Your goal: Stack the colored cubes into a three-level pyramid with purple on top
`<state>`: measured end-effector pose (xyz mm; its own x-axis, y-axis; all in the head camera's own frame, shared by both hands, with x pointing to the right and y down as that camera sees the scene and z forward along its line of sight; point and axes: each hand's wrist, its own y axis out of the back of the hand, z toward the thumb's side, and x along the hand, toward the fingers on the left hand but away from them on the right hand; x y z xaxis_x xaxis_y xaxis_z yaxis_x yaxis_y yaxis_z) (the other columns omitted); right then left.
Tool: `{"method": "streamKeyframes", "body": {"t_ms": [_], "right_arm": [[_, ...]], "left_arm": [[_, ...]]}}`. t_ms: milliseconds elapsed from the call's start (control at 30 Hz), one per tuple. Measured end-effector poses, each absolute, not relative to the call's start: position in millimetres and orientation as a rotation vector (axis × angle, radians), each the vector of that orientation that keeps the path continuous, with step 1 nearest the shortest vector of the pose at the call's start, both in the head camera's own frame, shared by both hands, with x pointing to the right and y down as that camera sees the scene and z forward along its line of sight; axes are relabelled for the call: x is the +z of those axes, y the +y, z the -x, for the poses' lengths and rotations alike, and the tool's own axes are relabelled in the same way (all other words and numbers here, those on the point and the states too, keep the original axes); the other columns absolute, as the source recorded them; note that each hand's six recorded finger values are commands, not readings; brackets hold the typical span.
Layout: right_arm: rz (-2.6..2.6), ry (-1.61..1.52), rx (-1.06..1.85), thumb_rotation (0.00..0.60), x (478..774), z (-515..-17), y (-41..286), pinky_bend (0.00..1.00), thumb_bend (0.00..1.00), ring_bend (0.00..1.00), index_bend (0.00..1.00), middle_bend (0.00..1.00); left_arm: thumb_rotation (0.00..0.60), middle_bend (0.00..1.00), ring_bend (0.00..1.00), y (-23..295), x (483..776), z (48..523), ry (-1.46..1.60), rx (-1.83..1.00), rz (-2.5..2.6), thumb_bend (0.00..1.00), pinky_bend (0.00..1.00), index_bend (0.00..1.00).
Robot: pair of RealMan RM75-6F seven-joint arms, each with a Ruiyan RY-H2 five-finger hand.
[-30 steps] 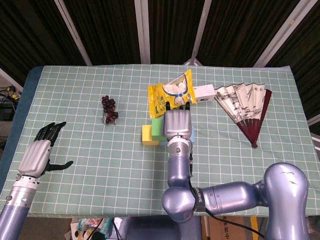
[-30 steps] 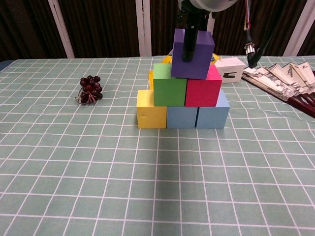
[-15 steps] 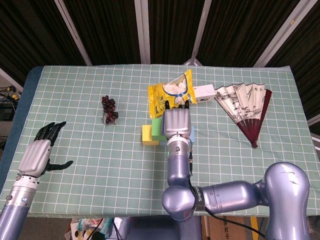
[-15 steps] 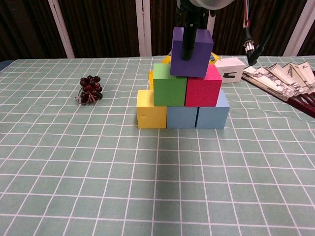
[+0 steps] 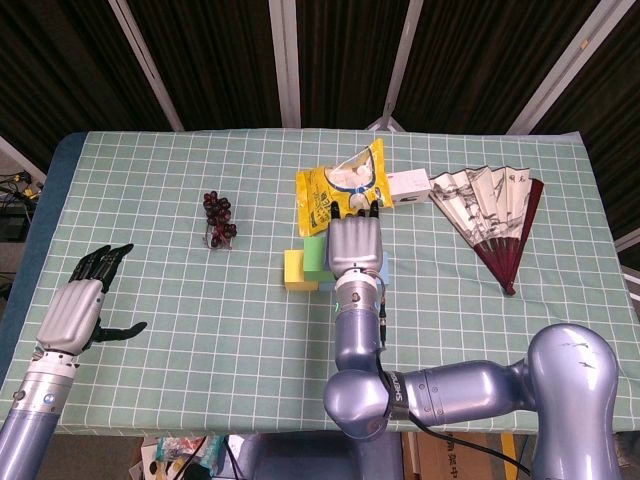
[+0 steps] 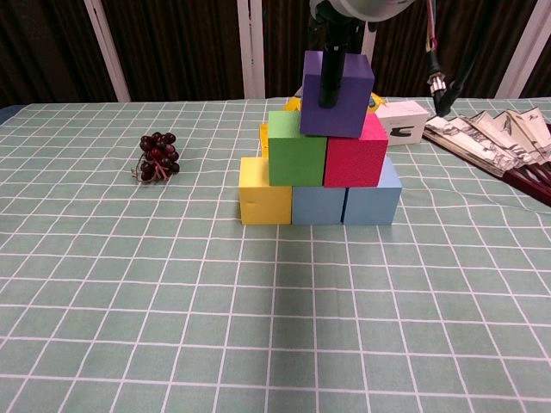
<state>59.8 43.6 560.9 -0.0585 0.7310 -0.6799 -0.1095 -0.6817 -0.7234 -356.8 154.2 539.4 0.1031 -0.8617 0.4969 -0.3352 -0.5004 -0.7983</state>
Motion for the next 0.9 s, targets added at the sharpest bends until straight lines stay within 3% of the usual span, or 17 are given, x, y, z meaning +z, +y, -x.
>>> {"method": "streamKeyframes", "body": {"t_ms": [900], "right_arm": [[1.612,-0.653,1.812,0.6,563.8,-60.4,43.9,0.0,0.31,0.2,0.02,0.44]], "left_arm": [[0.6,0.08,0.01,154.6,541.0,355.9,1.152,-1.401,1.893,0.1,0.0,0.0]]}}
